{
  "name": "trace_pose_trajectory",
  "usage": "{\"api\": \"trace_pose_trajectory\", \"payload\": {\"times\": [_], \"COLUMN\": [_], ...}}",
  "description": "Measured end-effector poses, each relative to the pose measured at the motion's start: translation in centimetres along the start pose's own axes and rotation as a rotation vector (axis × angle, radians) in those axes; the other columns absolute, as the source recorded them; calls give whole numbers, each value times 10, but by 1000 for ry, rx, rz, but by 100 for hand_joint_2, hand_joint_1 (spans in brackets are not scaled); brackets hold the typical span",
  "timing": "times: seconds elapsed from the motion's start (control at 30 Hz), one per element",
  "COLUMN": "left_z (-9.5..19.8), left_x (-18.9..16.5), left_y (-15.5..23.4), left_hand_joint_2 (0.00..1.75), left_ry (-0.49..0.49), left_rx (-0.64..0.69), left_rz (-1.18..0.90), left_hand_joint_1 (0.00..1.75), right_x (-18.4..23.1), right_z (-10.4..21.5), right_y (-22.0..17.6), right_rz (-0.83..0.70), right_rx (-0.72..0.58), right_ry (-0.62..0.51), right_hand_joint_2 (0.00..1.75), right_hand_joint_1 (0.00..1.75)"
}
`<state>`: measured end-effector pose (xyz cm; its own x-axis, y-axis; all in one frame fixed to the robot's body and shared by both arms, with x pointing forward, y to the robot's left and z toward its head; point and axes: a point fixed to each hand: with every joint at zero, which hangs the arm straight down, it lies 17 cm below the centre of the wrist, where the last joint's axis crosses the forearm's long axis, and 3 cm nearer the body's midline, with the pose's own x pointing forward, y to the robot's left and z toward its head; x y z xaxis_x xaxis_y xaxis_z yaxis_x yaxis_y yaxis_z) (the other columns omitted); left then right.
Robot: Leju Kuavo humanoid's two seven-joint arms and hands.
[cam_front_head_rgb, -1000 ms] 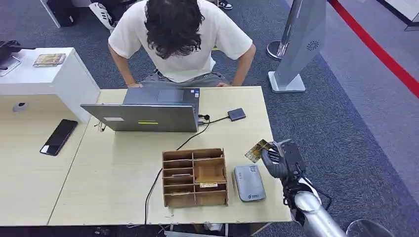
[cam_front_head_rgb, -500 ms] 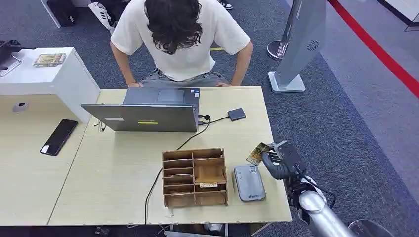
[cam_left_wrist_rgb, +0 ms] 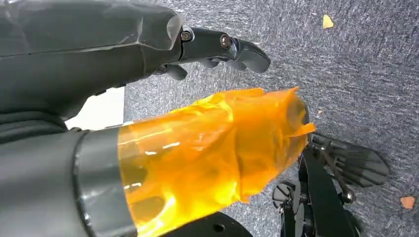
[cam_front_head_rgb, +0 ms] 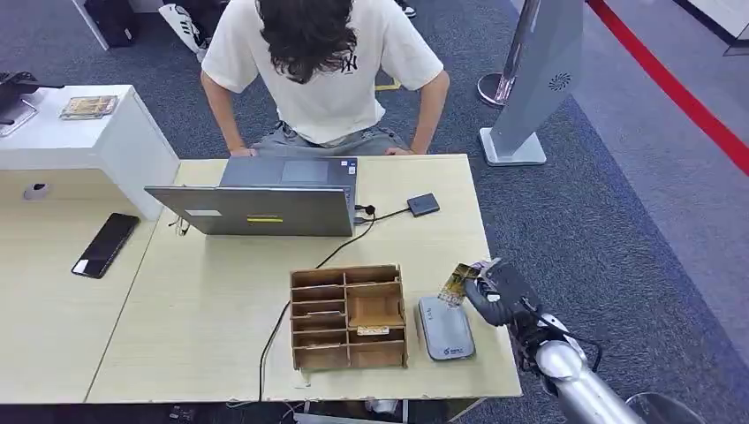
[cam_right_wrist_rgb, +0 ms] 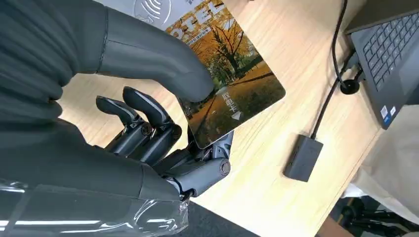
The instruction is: Pass the card to the sensor for recognition and then transmit it.
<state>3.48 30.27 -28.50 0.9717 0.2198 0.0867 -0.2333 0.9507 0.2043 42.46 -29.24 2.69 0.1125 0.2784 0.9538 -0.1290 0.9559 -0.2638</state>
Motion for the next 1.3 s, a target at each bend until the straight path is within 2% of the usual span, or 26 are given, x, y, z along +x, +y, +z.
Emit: {"api": "trace_pose_trajectory", "payload": {"times": [0.13,0.43,0.9,1.3], "left_z": [0,0,-1,-1], "left_x": [0,0,1,1], "left_y": [0,1,2,2], "left_hand_joint_2": [0,0,0,0], "left_ry": [0,0,0,0], "left_rx": [-1,-7,-12,-16], "left_rz": [0,2,10,11], "left_hand_joint_1": [0,0,0,0], "right_x": [-1,-15,-27,-31], "right_z": [0,5,17,22], "right_y": [3,4,-6,5], "right_rz": [13,156,325,333], "right_rx": [17,133,230,286], "right_ry": [3,42,96,120], "right_hand_joint_2": [175,175,175,175], "right_hand_joint_1": [175,175,175,175]}}
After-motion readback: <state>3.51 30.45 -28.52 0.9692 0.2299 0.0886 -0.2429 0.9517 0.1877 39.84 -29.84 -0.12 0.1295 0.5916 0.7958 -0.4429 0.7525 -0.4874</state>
